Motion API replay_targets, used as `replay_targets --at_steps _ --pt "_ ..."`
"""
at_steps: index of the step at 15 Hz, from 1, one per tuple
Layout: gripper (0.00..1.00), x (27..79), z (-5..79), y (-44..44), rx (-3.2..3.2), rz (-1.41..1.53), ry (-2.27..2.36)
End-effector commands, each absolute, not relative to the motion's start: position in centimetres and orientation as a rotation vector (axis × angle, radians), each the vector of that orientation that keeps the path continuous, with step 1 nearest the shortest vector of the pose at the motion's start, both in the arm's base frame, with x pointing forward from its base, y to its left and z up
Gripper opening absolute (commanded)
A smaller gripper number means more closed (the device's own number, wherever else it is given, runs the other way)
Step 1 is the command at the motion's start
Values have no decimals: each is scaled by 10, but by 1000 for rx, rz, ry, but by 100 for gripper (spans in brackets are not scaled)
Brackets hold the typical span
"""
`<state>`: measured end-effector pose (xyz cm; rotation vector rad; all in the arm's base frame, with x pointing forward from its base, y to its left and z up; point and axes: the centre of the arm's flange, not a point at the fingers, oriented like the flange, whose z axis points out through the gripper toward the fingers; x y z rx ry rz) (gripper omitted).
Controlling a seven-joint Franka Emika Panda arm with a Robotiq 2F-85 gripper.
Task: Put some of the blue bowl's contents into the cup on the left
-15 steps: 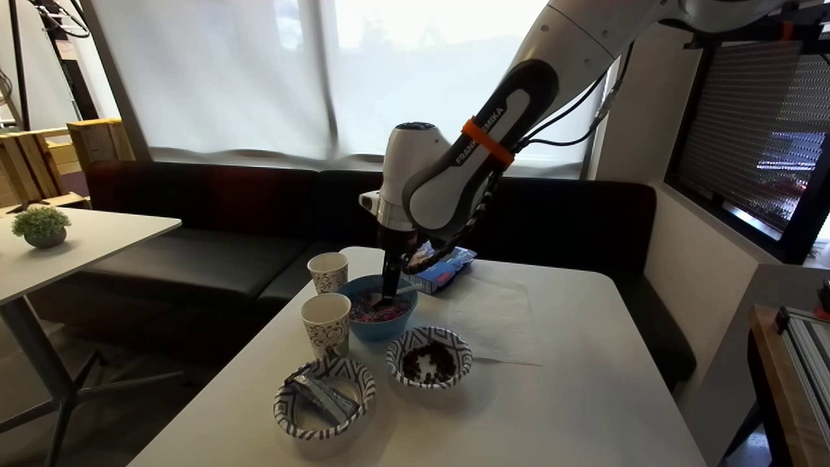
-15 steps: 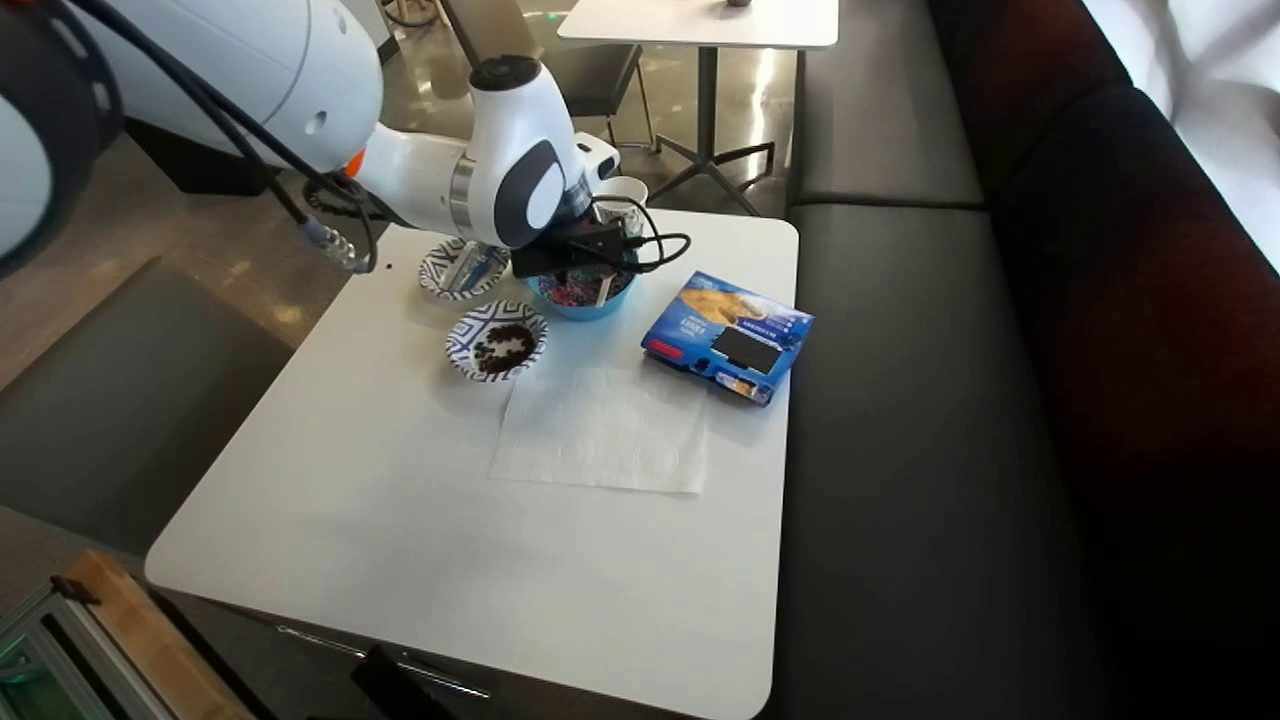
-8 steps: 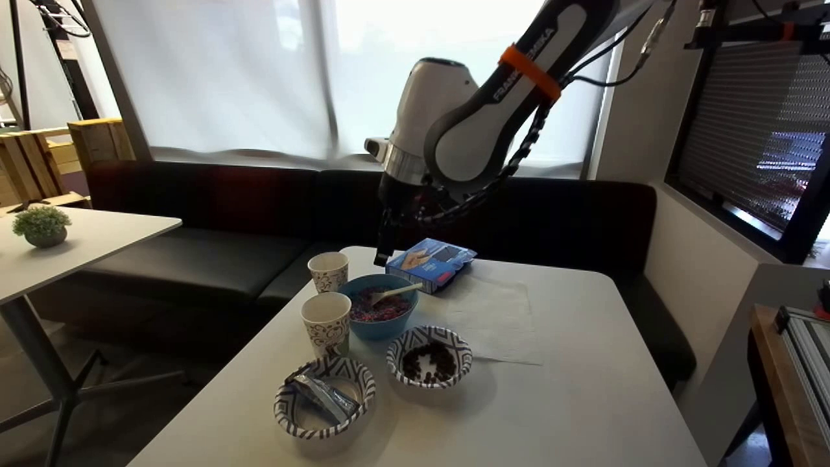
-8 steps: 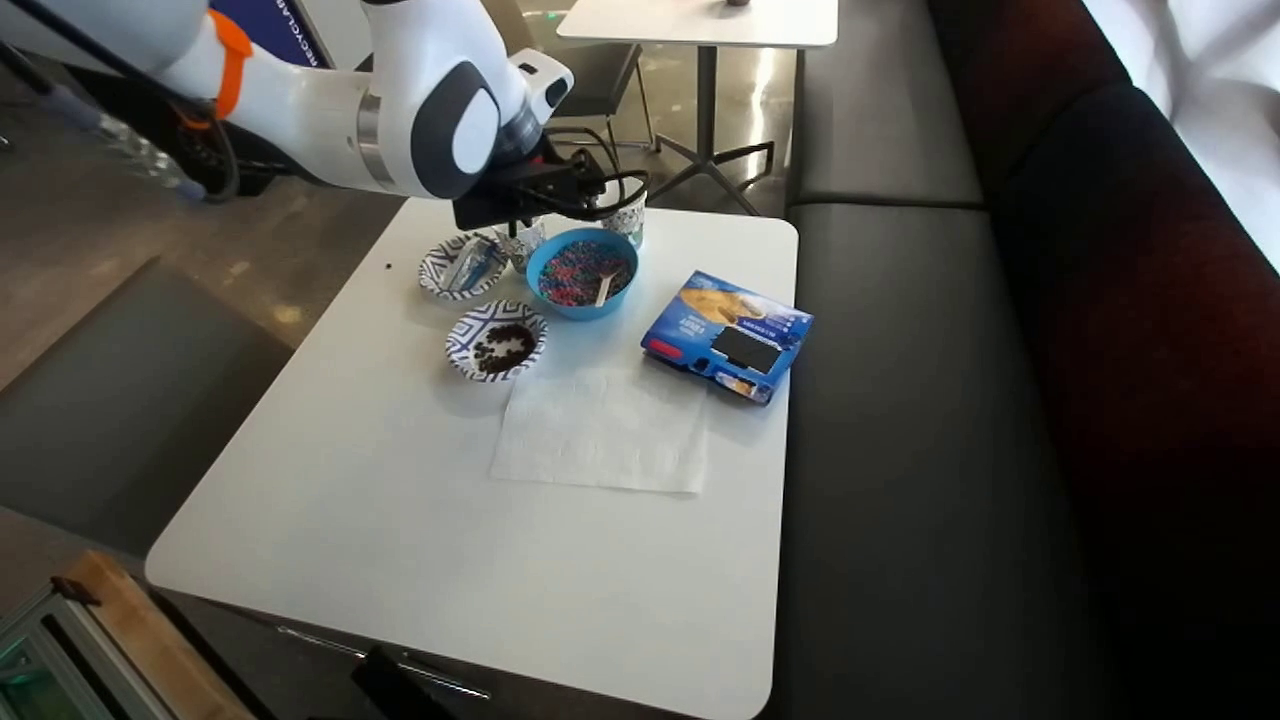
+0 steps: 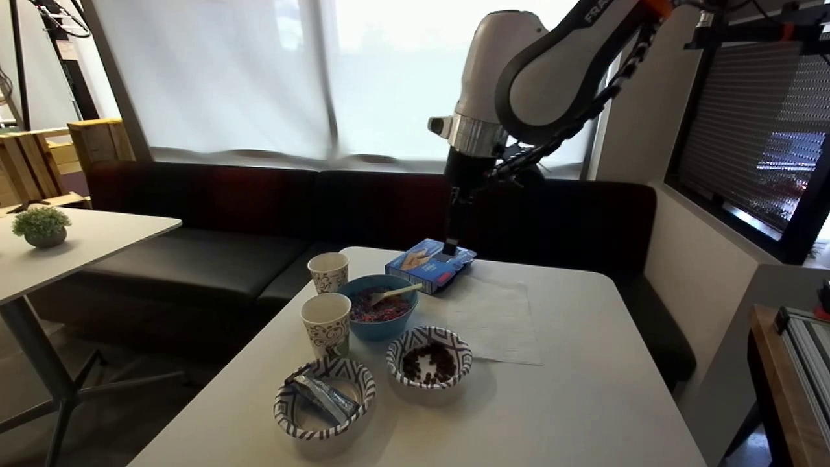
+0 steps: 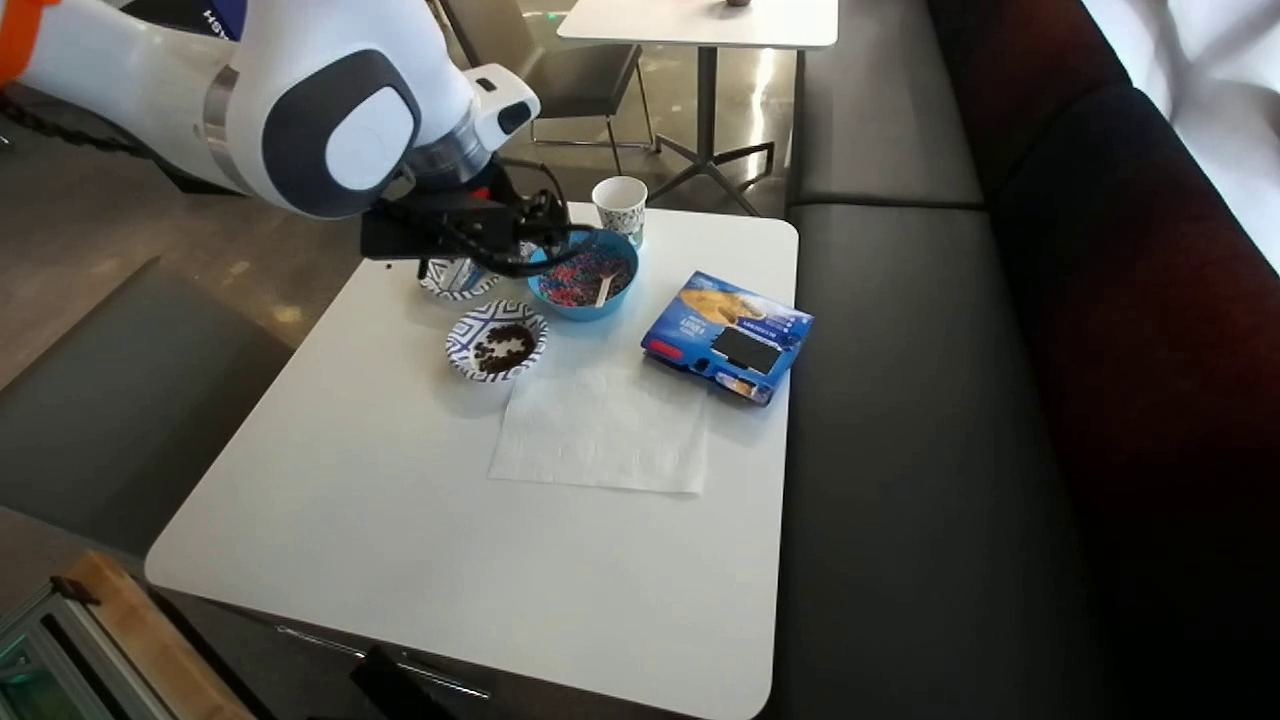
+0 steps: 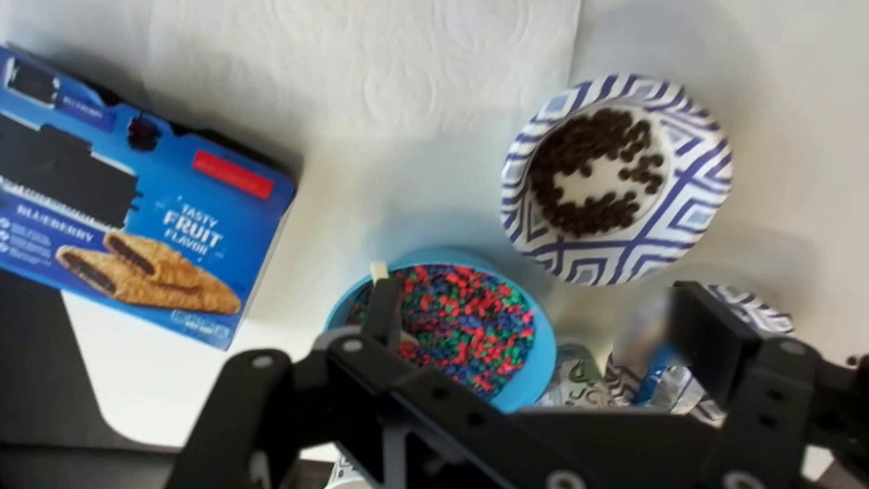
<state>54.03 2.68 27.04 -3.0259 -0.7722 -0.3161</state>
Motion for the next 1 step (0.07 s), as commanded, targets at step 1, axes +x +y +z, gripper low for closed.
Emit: replay_targets --at_steps 1 --pt "100 531 271 23 -3015 -300 -779"
